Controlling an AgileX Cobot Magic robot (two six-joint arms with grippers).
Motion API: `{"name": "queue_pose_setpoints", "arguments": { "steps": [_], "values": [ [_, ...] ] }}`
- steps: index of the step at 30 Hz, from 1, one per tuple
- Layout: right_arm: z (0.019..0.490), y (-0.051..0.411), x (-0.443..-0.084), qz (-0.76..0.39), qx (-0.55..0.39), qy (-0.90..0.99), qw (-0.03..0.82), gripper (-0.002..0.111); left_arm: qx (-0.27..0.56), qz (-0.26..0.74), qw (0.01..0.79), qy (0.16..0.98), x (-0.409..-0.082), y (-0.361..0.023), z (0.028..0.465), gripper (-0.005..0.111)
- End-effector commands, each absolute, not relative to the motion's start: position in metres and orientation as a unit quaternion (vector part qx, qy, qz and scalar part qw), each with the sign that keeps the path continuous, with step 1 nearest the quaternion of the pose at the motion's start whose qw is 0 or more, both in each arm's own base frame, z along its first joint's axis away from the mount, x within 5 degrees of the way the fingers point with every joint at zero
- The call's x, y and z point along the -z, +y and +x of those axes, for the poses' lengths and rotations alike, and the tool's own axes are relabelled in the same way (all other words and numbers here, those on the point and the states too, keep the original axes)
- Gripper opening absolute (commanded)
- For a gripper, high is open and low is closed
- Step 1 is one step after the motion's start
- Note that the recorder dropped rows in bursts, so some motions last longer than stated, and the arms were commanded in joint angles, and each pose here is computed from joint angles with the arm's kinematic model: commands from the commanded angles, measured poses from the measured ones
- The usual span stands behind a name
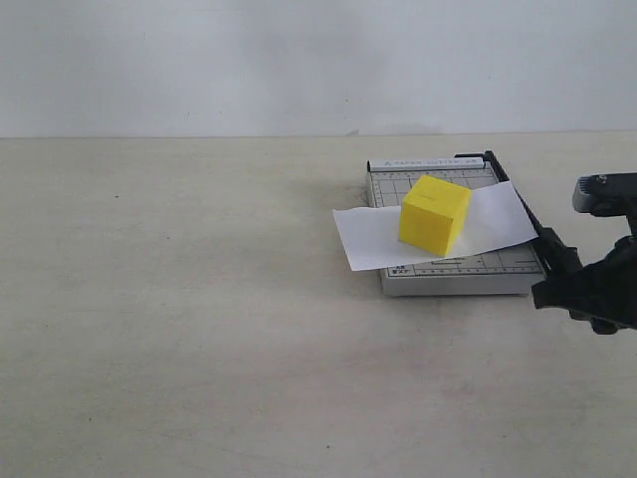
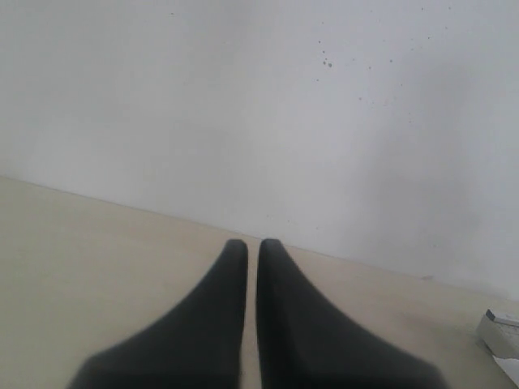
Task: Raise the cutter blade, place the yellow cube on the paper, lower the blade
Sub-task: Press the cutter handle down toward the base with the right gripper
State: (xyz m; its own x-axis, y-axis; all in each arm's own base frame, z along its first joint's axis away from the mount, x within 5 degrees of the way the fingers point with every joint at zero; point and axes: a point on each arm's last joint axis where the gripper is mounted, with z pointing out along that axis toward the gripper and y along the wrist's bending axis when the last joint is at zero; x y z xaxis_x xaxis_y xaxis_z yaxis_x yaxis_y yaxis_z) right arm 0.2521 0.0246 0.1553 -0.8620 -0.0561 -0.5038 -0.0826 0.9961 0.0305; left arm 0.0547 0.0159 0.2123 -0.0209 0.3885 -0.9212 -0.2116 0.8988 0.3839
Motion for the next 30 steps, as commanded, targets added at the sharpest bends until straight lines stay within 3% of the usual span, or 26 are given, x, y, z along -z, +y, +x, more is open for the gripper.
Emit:
{"name": "queue_pose_setpoints", "arguments": {
  "steps": [1,8,10,11,13,14,16,20,30],
  "values": [
    [0.25,0.025,-0.147,-0.04,-0.024,0.969,0.241,0.0,-0.216,0.065,0.697,0.681,-0.211,0.016,0.054,0.005],
    [0.239,0.024,-0.202,-0.064,-0.02,0.934,0.351,0.001,-0.216,0.065,0.697,0.681,-0.211,0.016,0.054,0.005],
    [0.237,0.024,-0.208,-0.07,-0.018,0.93,0.362,0.018,-0.216,0.065,0.697,0.681,-0.211,0.016,0.054,0.005],
    [0.237,0.024,-0.207,-0.07,-0.018,0.931,0.359,0.034,-0.216,0.065,0.697,0.681,-0.211,0.016,0.054,0.005],
    [0.237,0.024,-0.206,-0.07,-0.019,0.932,0.354,0.047,-0.216,0.065,0.697,0.681,-0.211,0.016,0.054,0.005],
    [0.237,0.024,-0.205,-0.069,-0.019,0.933,0.352,0.047,-0.216,0.065,0.697,0.681,-0.211,0.016,0.054,0.005],
    [0.238,0.024,-0.201,-0.069,-0.019,0.936,0.344,0.038,-0.216,0.065,0.697,0.681,-0.211,0.016,0.054,0.005],
    [0.24,0.024,-0.193,-0.073,-0.017,0.94,0.334,0.0,-0.216,0.065,0.697,0.681,-0.211,0.016,0.054,0.005],
    [0.221,0.021,-0.167,-0.056,-0.015,0.943,0.328,0.0,-0.216,0.065,0.697,0.681,-0.211,0.016,0.054,0.005]
  ]
}}
